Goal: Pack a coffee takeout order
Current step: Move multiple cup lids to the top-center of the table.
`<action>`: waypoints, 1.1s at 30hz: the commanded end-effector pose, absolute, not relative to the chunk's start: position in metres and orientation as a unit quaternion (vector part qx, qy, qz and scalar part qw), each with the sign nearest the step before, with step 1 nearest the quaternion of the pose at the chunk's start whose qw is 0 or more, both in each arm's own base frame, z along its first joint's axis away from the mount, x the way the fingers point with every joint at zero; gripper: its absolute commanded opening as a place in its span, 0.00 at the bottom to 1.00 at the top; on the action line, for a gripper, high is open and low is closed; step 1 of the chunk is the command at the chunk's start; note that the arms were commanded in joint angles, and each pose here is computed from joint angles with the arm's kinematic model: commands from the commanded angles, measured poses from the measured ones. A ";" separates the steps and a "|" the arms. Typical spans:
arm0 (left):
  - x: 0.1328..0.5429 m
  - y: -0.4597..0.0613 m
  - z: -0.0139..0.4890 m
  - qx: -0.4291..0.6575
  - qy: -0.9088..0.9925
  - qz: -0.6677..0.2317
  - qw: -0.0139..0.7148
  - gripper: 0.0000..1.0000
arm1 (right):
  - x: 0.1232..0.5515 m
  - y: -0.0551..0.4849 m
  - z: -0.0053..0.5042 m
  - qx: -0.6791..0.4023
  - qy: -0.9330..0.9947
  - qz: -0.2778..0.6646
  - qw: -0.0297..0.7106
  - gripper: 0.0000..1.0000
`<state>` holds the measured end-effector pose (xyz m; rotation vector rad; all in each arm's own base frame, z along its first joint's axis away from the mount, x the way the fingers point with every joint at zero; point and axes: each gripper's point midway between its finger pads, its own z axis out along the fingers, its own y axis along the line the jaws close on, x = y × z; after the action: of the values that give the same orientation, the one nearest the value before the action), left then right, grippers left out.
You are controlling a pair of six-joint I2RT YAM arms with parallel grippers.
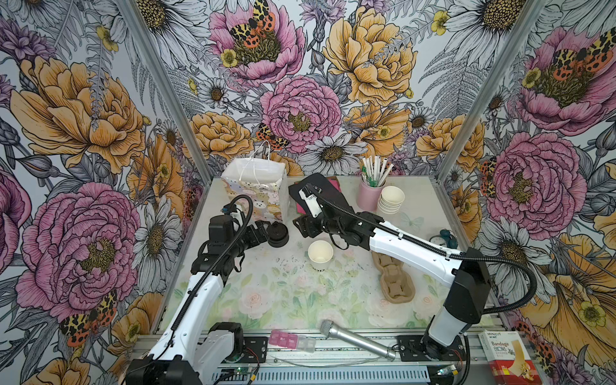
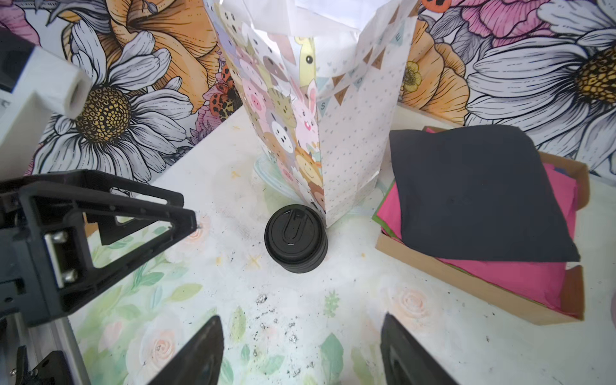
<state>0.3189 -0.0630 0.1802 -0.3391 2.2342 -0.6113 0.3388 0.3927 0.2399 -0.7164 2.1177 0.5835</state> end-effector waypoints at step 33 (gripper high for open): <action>0.382 -0.097 0.089 -0.103 0.935 -0.235 0.244 0.91 | 0.343 0.371 0.188 -0.309 0.857 0.168 0.376 0.86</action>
<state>0.3729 -0.0969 0.0804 -0.3310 2.5903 -0.6678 0.3382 0.3802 0.1761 -0.8107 2.2237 0.4544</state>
